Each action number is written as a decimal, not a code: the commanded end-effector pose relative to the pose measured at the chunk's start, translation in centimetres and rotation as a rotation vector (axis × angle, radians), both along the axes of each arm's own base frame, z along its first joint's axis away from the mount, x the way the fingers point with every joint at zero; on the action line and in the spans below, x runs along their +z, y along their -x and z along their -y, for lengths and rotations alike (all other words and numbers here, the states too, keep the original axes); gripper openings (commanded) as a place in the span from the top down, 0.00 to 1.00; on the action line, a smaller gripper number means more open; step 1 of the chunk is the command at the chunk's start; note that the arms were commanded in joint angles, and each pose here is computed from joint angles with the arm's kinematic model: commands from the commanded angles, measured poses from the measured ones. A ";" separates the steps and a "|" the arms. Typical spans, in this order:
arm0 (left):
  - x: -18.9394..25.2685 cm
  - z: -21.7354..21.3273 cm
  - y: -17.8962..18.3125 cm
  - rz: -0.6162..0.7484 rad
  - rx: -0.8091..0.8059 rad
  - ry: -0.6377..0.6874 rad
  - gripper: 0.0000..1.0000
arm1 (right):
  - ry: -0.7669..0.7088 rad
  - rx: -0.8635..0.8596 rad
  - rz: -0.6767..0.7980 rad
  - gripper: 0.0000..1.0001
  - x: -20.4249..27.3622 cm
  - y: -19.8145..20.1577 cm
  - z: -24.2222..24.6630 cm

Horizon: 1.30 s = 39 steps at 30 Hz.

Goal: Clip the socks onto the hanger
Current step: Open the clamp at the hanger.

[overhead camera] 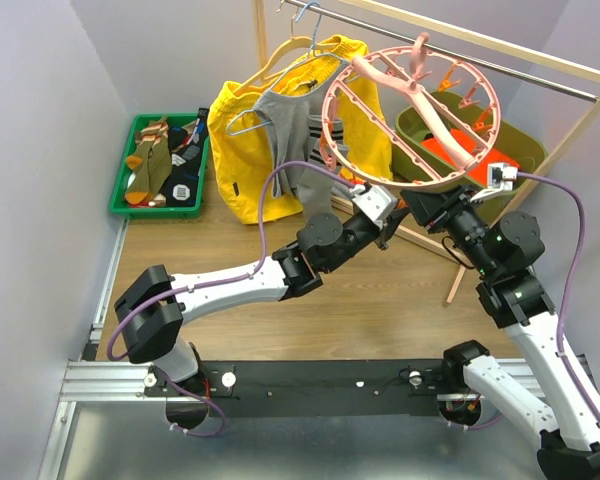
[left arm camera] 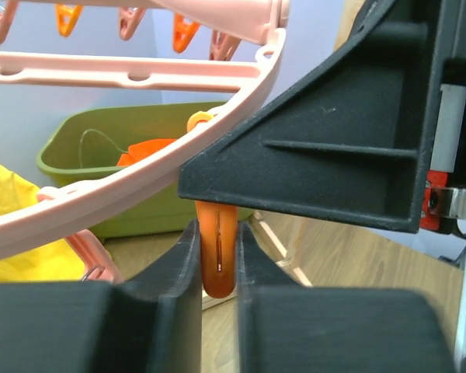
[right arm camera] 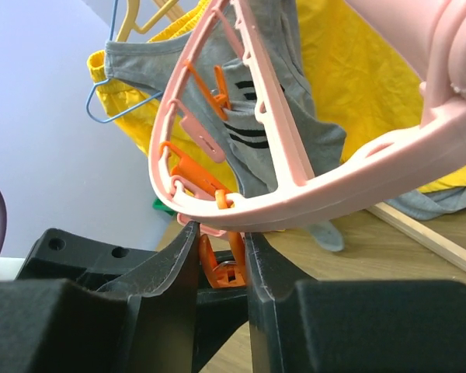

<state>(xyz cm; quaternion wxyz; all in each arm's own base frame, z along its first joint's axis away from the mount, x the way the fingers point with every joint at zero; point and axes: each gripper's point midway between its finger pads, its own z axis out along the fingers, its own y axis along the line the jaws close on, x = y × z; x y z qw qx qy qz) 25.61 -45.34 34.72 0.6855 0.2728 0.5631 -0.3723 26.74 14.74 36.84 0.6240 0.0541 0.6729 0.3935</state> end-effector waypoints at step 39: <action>1.0 0.1 1.7 -0.101 -0.045 -0.032 0.48 | 0.126 -0.031 -0.082 0.96 0.8 0.3 1.0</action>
